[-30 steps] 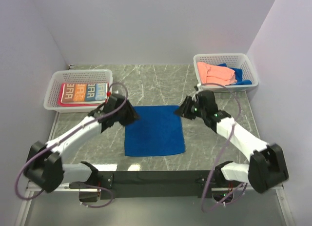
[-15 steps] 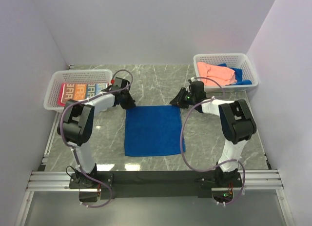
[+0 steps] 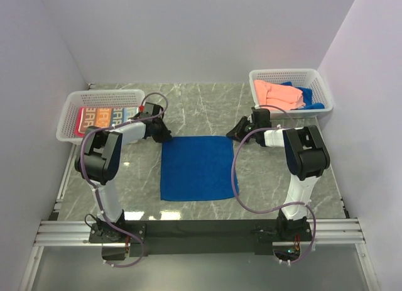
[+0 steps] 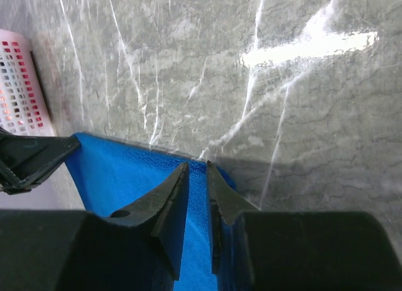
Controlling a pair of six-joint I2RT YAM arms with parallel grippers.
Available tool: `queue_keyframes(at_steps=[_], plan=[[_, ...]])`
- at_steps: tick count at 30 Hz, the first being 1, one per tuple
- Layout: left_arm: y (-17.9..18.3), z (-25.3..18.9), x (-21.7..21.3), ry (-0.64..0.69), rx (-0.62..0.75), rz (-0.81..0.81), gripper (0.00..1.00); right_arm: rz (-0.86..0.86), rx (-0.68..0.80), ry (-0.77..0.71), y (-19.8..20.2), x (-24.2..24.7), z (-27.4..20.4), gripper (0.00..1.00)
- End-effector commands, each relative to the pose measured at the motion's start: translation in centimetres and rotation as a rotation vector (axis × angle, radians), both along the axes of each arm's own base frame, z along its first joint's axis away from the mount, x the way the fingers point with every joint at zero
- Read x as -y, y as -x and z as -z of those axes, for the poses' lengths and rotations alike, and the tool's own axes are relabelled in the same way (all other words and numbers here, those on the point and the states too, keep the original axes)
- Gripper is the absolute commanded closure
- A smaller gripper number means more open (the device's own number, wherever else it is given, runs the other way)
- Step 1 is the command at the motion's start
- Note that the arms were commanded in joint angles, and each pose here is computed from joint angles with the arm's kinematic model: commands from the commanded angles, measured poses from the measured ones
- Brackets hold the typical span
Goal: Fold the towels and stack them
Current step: Fold the towel
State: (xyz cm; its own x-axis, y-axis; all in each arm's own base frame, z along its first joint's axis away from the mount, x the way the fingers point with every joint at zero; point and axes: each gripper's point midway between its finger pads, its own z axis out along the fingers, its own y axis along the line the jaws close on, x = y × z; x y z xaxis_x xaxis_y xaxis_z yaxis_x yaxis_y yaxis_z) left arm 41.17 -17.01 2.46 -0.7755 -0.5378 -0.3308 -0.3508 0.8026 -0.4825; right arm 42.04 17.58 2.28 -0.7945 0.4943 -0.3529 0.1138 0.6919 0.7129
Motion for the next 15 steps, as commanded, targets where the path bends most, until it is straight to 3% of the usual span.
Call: queue_keyframes(at_steps=[1,3,7,9,13,15], plan=[[0.6,0.2,-0.9,-0.01,-0.021,-0.01,0.82,0.03,0.051,0.055,-0.9,1.6,-1.0,0.75],[0.2,-1.0,-0.7,-0.008,-0.004,0.012,0.78,0.012,0.064,0.075,-0.8,1.7,-2.0,0.75],[-0.4,-5.1,-0.5,-0.012,0.068,0.051,0.58,-0.071,0.139,0.164,-1.2,2.1,-4.8,0.75],[-0.5,-6.6,-0.9,-0.046,0.086,0.073,0.53,-0.109,0.118,0.222,-0.5,2.7,-5.3,0.74],[-0.6,-10.0,-2.1,-0.122,0.153,0.103,0.33,-0.247,0.18,0.383,-0.8,3.7,-7.1,0.71],[-0.3,-10.7,-2.6,-0.169,0.165,0.144,0.25,-0.325,0.134,0.438,0.2,4.0,-6.3,0.67]])
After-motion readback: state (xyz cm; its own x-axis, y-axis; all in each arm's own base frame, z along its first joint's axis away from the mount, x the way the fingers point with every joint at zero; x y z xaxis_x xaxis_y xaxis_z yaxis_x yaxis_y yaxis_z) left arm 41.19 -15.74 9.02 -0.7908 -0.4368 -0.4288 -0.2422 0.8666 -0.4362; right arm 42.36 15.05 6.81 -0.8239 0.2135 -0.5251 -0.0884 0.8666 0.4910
